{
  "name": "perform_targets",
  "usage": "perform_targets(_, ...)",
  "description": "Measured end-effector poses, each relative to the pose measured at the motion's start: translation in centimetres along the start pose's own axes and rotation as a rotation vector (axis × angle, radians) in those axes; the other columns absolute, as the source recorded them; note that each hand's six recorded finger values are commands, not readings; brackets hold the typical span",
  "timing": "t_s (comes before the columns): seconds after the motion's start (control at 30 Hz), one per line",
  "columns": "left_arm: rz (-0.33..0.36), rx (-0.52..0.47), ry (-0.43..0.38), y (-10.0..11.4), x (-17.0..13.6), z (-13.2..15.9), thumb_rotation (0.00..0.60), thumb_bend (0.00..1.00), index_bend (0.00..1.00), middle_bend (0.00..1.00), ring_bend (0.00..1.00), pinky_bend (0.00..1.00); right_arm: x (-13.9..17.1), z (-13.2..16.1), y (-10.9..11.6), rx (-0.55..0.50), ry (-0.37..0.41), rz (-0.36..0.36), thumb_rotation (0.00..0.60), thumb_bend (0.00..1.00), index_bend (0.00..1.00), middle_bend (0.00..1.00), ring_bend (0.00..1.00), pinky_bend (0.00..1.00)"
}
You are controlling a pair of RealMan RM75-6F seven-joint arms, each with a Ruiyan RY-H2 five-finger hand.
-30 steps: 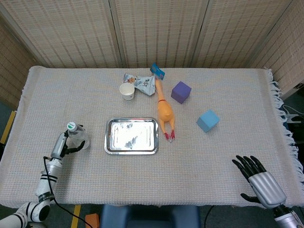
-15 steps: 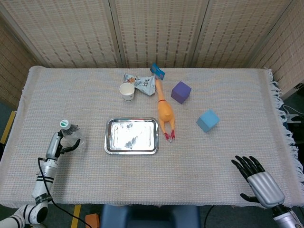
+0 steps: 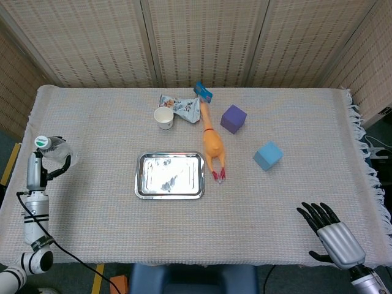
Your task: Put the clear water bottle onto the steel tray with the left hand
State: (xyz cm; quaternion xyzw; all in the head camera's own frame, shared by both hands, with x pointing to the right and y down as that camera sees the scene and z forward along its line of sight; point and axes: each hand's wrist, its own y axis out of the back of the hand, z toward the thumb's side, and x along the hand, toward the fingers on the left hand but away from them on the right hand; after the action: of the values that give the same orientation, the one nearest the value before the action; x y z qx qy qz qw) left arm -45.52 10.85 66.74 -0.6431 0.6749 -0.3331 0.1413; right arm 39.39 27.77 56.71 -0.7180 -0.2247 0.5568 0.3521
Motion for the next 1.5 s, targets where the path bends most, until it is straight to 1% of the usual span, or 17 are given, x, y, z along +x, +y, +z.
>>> perform_targets(0.07, 0.013, 0.015, 0.019, 0.2, 0.2, -0.7, 0.6, 0.59, 0.4, 0.41, 0.26, 0.37, 0.0, 0.1, -0.1, 0.002, 0.002, 0.002, 0.6, 0.01, 0.0, 0.0, 0.0, 0.0)
perform_targets(0.13, 0.008, 0.014, 0.028, 0.0, -0.1, -1.1, 0.6, 0.59, 0.4, 0.41, 0.25, 0.37, 0.0, 0.1, -0.1, 0.002, 0.004, 0.004, 0.6, 0.01, 0.0, 0.0, 0.0, 0.0)
perform_targets(0.23, -0.053, -0.02, 0.018, -1.0, -1.2, -0.9, 0.6, 0.59, 0.4, 0.41, 0.25, 0.37, 0.0, 0.2, -0.1, 0.0, 0.006, 0.003, 0.6, 0.01, 0.0, 0.0, 0.0, 0.0)
perform_targets(0.33, -0.17, -0.106, -0.002, -3.6, -3.2, 0.7, 0.6, 0.59, 0.4, 0.4, 0.25, 0.37, 0.1, 0.2, -0.1, -0.001, 0.01, 0.007, 0.6, 0.01, 0.0, 0.0, 0.0, 0.0)
perform_targets(0.47, -0.374, -0.262, -0.029, -8.4, -7.5, 4.6, 0.6, 0.59, 0.39, 0.39, 0.24, 0.36, 0.0, 0.1, -0.1, -0.001, 0.007, 0.008, 0.6, 0.01, 0.0, 0.0, 0.0, 0.0)
perform_targets(0.57, -0.442, -0.32, -0.045, -10.0, -9.4, 6.7, 0.6, 0.58, 0.38, 0.38, 0.24, 0.36, 0.0, 0.0, -0.1, -0.001, 0.005, 0.008, 0.6, 0.01, 0.0, 0.0, 0.0, 0.0)
perform_targets(0.63, -0.445, -0.319, -0.052, -10.1, -9.5, 6.9, 0.6, 0.58, 0.38, 0.38, 0.24, 0.36, -0.1, 0.1, -0.1, -0.001, 0.005, 0.009, 0.6, 0.01, 0.0, 0.0, 0.0, 0.0)
perform_targets(0.73, -0.405, -0.245, -0.066, -9.2, -8.5, 5.9, 0.6, 0.58, 0.38, 0.38, 0.24, 0.36, -0.1, 0.1, -0.2, 0.001, 0.007, 0.012, 0.6, 0.01, 0.0, 0.0, 0.0, 0.0)
perform_targets(0.83, -0.321, -0.114, -0.083, -7.1, -6.4, 3.9, 0.6, 0.58, 0.38, 0.38, 0.24, 0.35, -0.1, 0.2, -0.3, 0.003, 0.007, 0.013, 0.6, 0.01, 0.0, 0.0, 0.0, 0.0)
perform_targets(0.87, -0.281, -0.06, -0.087, -6.0, -5.5, 3.1, 0.6, 0.58, 0.38, 0.38, 0.24, 0.35, -0.1, 0.3, -0.3, 0.004, 0.008, 0.014, 0.6, 0.01, 0.0, 0.0, 0.0, 0.0)
perform_targets(0.97, -0.185, 0.047, -0.087, -3.4, -3.6, 1.3, 0.6, 0.58, 0.37, 0.37, 0.23, 0.35, -0.2, 0.4, -0.5, 0.007, 0.01, 0.022, 0.6, 0.01, 0.0, 0.0, 0.0, 0.0)
perform_targets(1.07, -0.139, 0.084, -0.092, -2.1, -2.9, 0.5, 0.6, 0.58, 0.37, 0.37, 0.23, 0.34, -0.3, 0.5, -0.6, 0.006, 0.015, 0.026, 0.6, 0.01, 0.0, 0.0, 0.0, 0.0)
perform_targets(1.13, -0.139, 0.07, -0.098, -2.1, -3.0, 0.7, 0.6, 0.58, 0.37, 0.37, 0.23, 0.34, -0.3, 0.6, -0.6, 0.006, 0.016, 0.027, 0.6, 0.01, 0.0, 0.0, 0.0, 0.0)
perform_targets(1.23, -0.16, 0.002, -0.11, -2.8, -3.4, 1.8, 0.6, 0.58, 0.37, 0.37, 0.23, 0.34, -0.3, 0.5, -0.6, 0.004, 0.016, 0.025, 0.6, 0.01, 0.0, 0.0, 0.0, 0.0)
perform_targets(1.33, -0.191, -0.09, -0.129, -3.8, -3.8, 3.7, 0.6, 0.58, 0.37, 0.37, 0.23, 0.34, -0.3, 0.5, -0.6, 0.005, 0.015, 0.027, 0.6, 0.01, 0.0, 0.0, 0.0, 0.0)
perform_targets(1.4, -0.208, -0.151, -0.152, -4.3, -3.9, 5.6, 0.6, 0.57, 0.37, 0.37, 0.23, 0.34, -0.4, 0.5, -0.6, 0.006, 0.02, 0.029, 0.6, 0.01, 0.0, 0.0, 0.0, 0.0)
perform_targets(1.5, -0.196, -0.199, -0.219, -4.4, -3.6, 8.9, 0.6, 0.57, 0.37, 0.37, 0.23, 0.34, -0.4, 0.6, -0.5, 0.011, 0.03, 0.017, 0.6, 0.02, 0.0, 0.0, 0.0, 0.0)
